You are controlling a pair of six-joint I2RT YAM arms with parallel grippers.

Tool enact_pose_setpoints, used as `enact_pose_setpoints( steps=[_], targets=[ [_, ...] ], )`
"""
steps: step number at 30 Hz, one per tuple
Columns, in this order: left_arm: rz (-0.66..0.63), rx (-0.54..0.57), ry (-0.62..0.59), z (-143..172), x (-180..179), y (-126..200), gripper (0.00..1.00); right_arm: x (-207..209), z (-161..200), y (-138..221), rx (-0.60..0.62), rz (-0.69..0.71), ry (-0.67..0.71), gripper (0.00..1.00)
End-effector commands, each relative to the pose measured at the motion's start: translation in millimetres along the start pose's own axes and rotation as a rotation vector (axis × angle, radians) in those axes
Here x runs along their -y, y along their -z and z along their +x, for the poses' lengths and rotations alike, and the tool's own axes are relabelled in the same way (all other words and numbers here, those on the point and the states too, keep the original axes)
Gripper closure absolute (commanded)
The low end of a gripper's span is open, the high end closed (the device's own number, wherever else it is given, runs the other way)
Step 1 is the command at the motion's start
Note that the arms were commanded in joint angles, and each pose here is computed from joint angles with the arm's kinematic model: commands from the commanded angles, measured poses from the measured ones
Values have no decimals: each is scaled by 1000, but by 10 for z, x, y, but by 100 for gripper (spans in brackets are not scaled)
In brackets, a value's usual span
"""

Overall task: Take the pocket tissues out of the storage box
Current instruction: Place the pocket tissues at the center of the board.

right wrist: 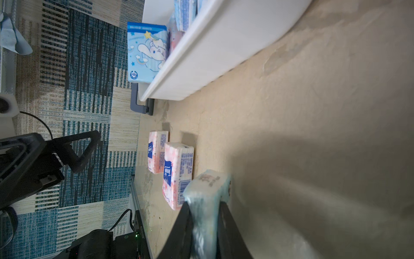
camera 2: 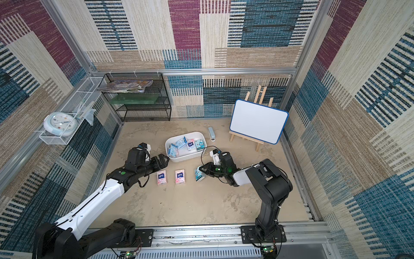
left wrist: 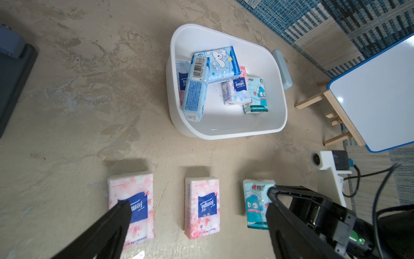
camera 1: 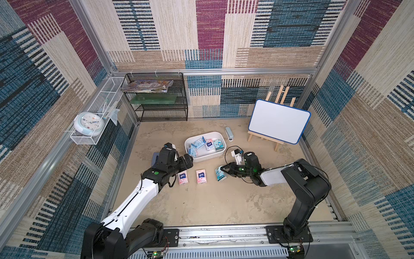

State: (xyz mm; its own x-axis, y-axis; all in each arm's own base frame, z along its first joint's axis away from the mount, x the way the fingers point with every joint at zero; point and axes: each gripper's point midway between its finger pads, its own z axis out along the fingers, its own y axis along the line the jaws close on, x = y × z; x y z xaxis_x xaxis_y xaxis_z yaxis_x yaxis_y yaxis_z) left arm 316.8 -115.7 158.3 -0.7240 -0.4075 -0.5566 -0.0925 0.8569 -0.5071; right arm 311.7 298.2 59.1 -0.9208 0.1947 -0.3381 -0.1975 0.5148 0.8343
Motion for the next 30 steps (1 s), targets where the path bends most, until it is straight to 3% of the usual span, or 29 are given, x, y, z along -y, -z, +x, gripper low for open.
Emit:
enact_pose_setpoints(
  steps=[1, 15, 30],
  targets=[
    [-1, -9, -6, 16, -8, -11, 1, -54, -48, -32, 11, -28, 11, 83],
    [-13, -12, -3, 39, -45, -12, 1, 110, 36, -84, -19, 20, -23, 74],
    [-32, 9, -19, -68, -42, 61, 1, 28, -213, 111, 35, 164, 102, 47]
  ],
)
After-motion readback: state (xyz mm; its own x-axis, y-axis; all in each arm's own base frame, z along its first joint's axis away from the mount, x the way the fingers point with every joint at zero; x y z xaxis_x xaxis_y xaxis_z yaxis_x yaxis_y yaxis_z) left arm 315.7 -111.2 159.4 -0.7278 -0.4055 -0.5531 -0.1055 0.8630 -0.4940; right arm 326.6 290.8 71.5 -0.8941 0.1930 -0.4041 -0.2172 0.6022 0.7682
